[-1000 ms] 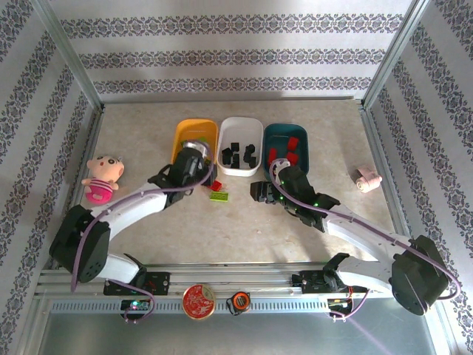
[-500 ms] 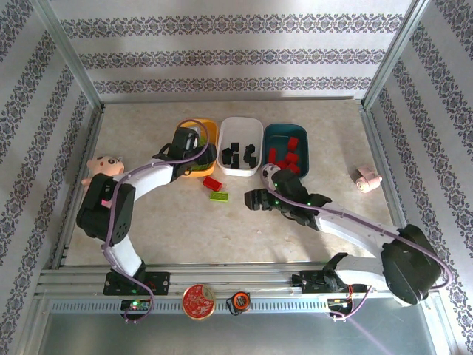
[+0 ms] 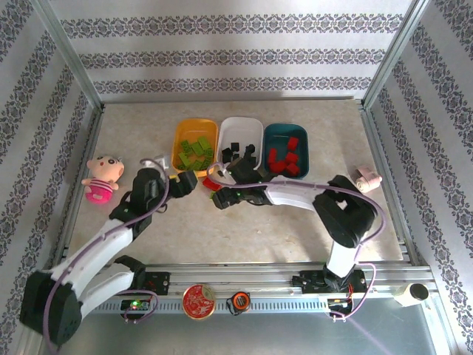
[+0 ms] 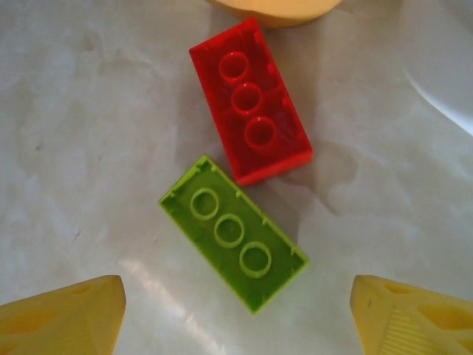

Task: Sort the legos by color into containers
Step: Pick up the lego from the center of the table.

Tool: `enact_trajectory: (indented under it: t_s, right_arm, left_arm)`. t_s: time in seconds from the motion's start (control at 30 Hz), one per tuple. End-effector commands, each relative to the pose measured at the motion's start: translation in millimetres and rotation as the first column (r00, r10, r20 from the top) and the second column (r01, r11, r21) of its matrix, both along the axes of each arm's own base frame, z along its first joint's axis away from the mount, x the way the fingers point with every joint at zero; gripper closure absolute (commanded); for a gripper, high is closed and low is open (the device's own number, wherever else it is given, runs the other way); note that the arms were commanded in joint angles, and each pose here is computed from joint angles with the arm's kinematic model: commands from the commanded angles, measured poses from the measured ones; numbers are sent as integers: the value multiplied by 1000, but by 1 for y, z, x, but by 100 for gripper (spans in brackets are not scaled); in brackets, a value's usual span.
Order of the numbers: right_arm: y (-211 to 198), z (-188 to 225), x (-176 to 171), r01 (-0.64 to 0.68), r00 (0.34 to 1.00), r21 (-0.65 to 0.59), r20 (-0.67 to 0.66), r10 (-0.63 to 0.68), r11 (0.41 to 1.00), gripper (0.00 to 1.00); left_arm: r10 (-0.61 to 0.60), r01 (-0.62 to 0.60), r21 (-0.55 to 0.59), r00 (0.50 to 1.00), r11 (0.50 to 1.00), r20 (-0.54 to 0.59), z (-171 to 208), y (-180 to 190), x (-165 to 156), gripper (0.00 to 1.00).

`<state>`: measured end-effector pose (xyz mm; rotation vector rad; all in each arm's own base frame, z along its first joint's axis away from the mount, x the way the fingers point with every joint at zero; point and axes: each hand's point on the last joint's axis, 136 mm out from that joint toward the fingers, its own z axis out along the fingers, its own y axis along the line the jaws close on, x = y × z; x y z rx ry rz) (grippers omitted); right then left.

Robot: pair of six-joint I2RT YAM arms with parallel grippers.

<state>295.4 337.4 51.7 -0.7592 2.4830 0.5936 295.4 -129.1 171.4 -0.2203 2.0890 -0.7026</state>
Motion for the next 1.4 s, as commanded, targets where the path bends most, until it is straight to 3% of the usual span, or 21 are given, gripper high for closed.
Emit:
enact_trajectory:
  t_s: [0.0,0.3,0.5,0.8,1.03,1.13,1.27,1.37]
  right_arm:
    - [7,-7,8,-60,998,-60,12,61,996,20]
    - [25,-36,0,-166,985,-112,-62,160,980,23]
    - [14,-47,-8,-149,988,-196,-57,141,969,38]
    - [1,-64,-18,-132,991,-332,-31,129,934,48]
    - [3,-53,-29,-135,991,-248,-15,135,959,68]
    - [4,-37,-39,-135,991,-167,-12,135,977,71]
    - [2,-7,-55,-124,992,-50,-8,124,991,73]
    - [3,23,-58,-111,993,27,29,111,993,73]
  left_arm:
    - [-1,0,-36,999,999,-49,-9,4,-27,20]
    - [9,-12,-31,997,999,-74,-21,14,-48,20]
    - [8,-10,-36,997,999,-75,-22,12,-46,20]
    - [27,-29,-17,997,999,-77,-22,16,-43,19]
    - [36,-36,-4,996,999,-79,-23,18,-43,16]
    - [39,-38,4,997,999,-70,-22,19,-43,13]
    - [48,-47,17,997,999,-64,-23,21,-42,0]
    - [46,-46,8,998,999,-45,-21,21,-43,0]
